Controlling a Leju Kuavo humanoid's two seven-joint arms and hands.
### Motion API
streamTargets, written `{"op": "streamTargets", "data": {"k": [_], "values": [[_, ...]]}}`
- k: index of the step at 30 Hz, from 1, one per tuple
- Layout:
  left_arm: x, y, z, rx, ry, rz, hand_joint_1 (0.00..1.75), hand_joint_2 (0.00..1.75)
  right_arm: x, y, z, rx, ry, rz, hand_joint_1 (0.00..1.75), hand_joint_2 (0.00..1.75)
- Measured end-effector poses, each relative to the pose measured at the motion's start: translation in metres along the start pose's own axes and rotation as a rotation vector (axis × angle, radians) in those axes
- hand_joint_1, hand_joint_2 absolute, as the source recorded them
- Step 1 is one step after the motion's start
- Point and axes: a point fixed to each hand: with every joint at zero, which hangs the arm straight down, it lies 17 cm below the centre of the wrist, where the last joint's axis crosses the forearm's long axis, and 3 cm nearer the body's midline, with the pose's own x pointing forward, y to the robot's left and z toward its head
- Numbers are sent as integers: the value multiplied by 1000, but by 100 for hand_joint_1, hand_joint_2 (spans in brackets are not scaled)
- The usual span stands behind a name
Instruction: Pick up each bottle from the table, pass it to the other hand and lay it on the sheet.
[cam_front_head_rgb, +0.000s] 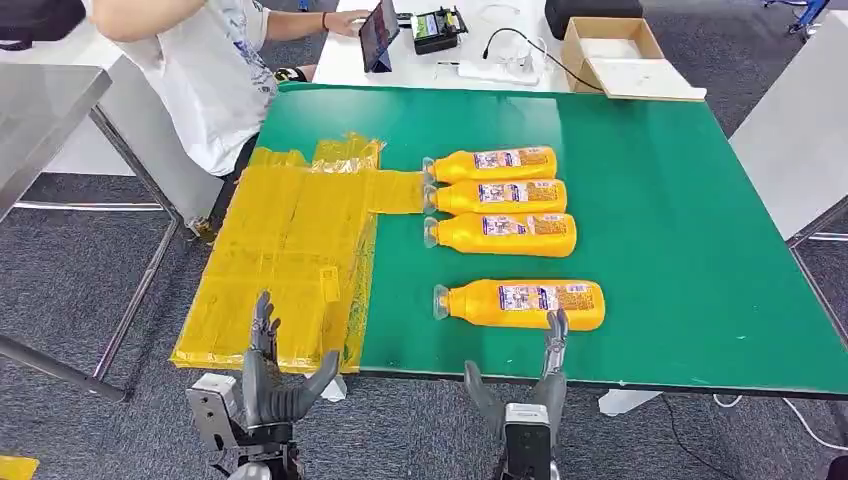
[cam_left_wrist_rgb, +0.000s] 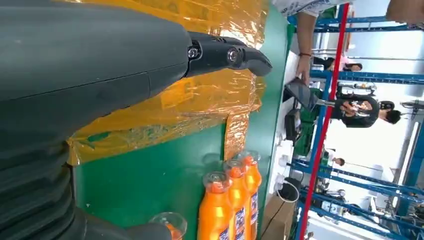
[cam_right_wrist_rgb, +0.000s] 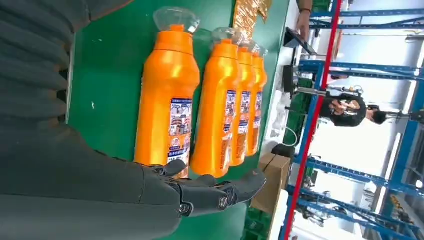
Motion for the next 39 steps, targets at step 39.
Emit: {"op": "streamTargets", "data": {"k": [39], "values": [[13,-27,-33,-169,-93,-28,0,175,-56,-53,-105,258,-46,452,0,175]]}}
